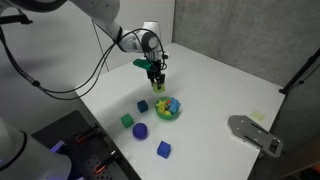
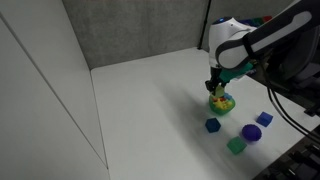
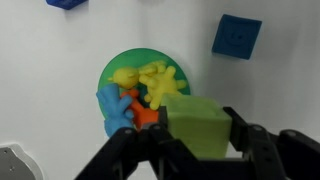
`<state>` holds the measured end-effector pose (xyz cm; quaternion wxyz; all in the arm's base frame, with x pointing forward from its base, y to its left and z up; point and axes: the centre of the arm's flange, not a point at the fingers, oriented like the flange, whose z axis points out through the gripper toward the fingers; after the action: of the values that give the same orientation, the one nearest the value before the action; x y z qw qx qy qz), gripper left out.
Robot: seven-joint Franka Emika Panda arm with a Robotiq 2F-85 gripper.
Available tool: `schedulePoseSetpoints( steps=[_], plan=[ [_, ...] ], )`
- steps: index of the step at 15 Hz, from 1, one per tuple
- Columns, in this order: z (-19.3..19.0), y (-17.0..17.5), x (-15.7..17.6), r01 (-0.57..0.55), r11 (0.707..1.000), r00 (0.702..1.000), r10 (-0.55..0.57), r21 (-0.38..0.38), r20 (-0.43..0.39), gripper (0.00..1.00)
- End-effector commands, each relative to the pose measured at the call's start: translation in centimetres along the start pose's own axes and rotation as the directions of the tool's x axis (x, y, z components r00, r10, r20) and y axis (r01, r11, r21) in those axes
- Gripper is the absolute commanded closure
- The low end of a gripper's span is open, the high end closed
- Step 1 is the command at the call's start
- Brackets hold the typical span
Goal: Remove the light green block from the green bowl and place it on top of the navy blue block
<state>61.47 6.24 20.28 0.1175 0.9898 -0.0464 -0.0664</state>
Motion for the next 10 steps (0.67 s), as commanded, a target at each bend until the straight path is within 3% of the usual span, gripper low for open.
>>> schedulePoseSetpoints(
  steps=[1,5,10],
  plan=[
    [-0.6,-0.9,-3.4,0.096,0.995,0.995,-0.095,0.031,-0.022,0.68],
    [1.5,-1.7,-6.7,0.168,0.983,0.985,-0.165,0.072,-0.046,0.68],
    [3.1,-1.3,-9.2,0.212,0.966,0.977,-0.212,0.147,-0.017,0.68]
  ],
)
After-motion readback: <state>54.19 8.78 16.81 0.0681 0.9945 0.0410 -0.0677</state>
